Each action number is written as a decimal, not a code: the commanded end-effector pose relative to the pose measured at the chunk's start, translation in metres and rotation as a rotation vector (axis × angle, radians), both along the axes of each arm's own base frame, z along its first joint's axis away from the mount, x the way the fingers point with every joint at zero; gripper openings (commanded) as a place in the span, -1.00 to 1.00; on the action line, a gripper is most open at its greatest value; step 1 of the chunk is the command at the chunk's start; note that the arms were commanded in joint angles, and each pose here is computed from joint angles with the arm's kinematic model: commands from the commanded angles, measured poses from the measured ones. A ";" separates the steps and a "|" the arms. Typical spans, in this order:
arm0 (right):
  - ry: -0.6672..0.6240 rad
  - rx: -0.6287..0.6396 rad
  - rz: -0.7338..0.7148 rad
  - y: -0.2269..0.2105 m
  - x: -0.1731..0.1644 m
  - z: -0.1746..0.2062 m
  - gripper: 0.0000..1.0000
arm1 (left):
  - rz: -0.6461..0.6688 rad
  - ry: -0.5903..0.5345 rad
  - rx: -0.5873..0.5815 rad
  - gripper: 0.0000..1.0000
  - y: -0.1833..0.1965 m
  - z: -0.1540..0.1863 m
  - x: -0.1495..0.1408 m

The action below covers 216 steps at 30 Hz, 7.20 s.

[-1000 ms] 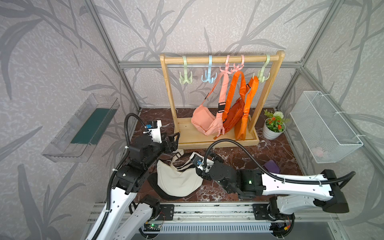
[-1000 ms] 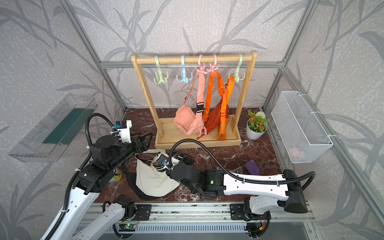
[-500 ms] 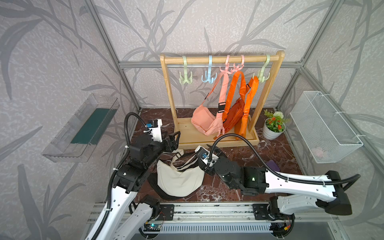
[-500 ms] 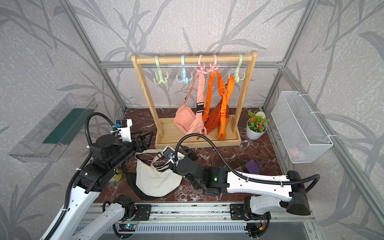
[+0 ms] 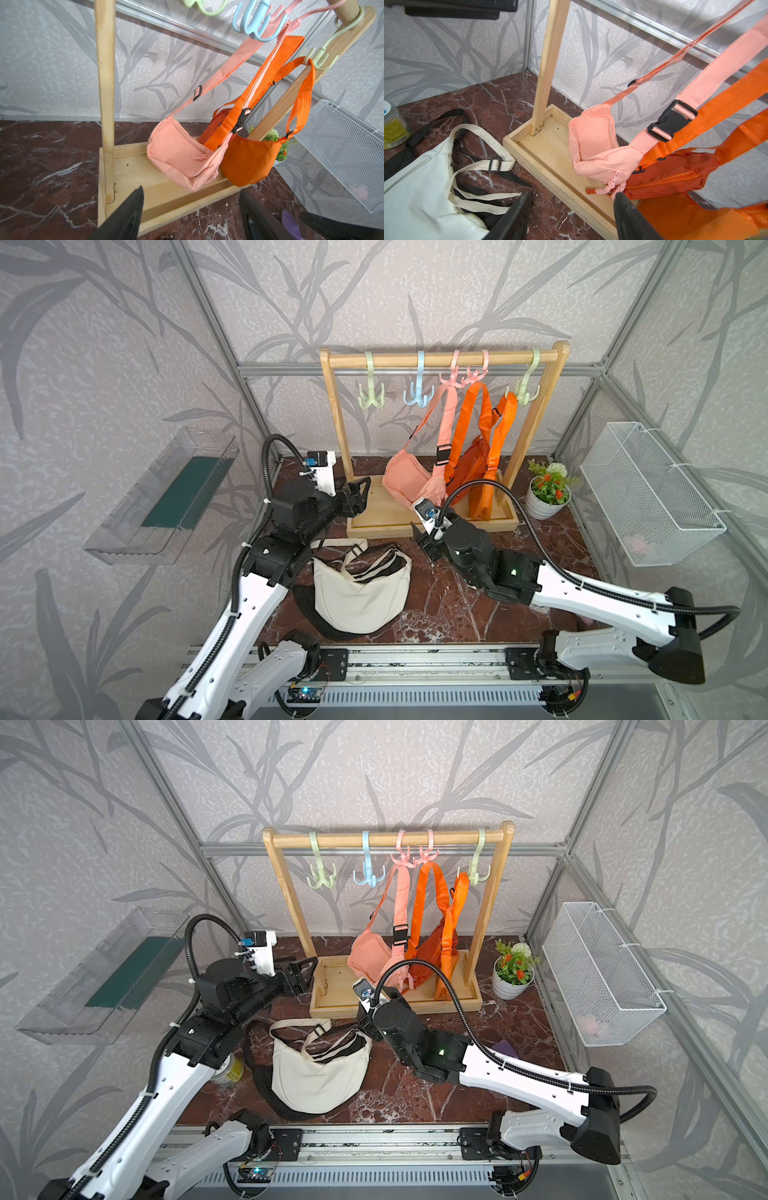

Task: Take the bag off the hook
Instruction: Pick up the bag from the hook, then place the bag inside the bag.

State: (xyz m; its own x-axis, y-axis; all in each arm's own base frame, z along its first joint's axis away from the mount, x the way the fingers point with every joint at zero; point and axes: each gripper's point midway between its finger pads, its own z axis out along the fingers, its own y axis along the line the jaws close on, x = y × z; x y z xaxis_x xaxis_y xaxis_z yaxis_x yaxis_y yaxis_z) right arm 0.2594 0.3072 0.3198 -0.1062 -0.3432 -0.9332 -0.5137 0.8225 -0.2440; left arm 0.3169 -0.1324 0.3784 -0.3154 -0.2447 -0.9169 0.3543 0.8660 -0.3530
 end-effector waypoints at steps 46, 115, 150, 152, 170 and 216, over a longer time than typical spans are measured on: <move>-0.200 0.194 -0.203 -0.049 0.189 0.104 0.18 | -0.126 -0.466 0.022 0.25 -0.101 0.020 0.161; -0.097 0.374 -0.152 -0.066 0.226 0.059 -0.90 | -0.073 -0.519 0.030 -1.00 -0.132 -0.006 0.225; -0.117 0.518 -0.105 -0.095 0.152 0.149 -1.00 | -0.188 -0.519 -0.196 -1.00 -0.141 0.060 0.134; -0.113 0.513 -0.099 -0.096 0.146 0.154 -1.00 | -0.200 -0.512 -0.194 -1.00 -0.142 0.062 0.129; -0.055 0.458 -0.067 -0.103 0.072 0.161 -1.00 | -0.286 -0.507 -0.166 -1.00 -0.134 0.093 0.052; -0.102 0.309 0.300 0.015 -0.052 0.162 -1.00 | -0.259 -0.433 0.021 -1.00 -0.026 0.110 -0.118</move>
